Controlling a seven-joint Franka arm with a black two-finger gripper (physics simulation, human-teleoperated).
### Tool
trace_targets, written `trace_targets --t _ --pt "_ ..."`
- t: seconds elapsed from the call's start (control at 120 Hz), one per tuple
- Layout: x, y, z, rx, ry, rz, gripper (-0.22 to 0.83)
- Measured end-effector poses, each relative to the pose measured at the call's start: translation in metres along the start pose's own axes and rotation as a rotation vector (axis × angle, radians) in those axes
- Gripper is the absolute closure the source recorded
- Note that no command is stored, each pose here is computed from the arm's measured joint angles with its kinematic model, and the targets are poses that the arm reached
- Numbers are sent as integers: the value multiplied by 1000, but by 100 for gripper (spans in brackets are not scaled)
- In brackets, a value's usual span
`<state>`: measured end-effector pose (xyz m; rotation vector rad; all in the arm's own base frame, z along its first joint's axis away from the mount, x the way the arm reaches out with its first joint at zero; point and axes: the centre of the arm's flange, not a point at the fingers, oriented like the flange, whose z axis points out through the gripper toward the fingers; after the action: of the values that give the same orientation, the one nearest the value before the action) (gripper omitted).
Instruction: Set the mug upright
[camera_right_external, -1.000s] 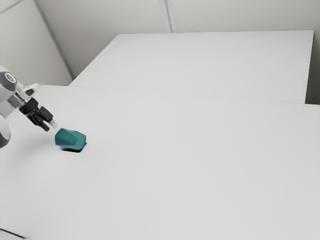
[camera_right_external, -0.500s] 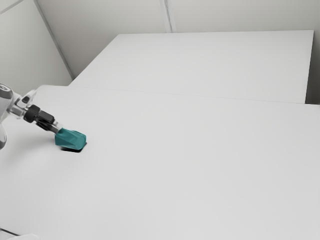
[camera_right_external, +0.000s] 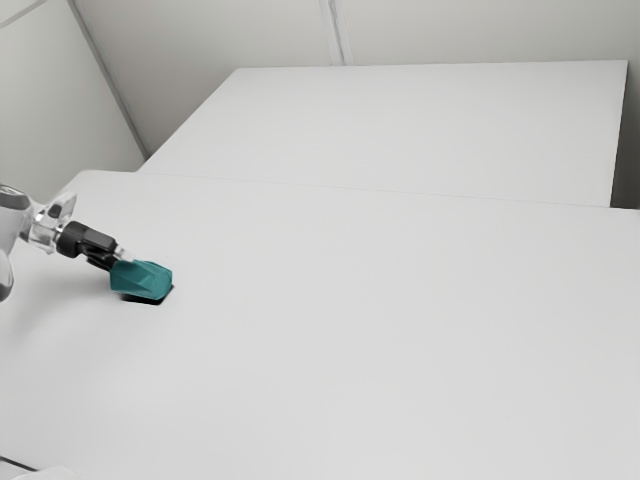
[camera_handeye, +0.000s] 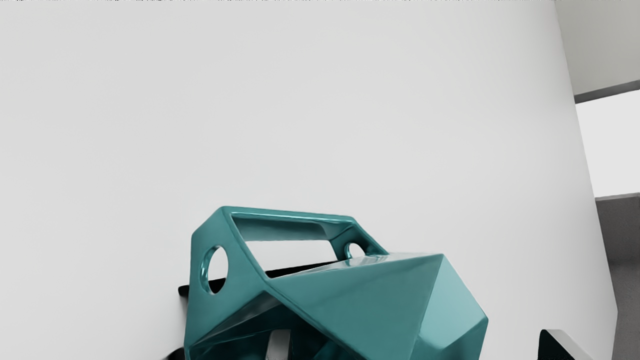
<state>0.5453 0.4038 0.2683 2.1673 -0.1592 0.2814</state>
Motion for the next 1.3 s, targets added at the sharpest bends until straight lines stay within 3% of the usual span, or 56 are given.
trace_targets --t 0.192,0.492,0.767,0.942,1.175,1.3 --pt "-2 4 -4 -28 15 -2 45" --pt "4 14 -4 -82 43 18 71" --pt "10 21 -2 -100 55 31 77" --pt "43 71 -4 -55 19 110 78" --pt "103 158 56 81 -194 255 79" --pt "111 180 103 206 -322 284 79"
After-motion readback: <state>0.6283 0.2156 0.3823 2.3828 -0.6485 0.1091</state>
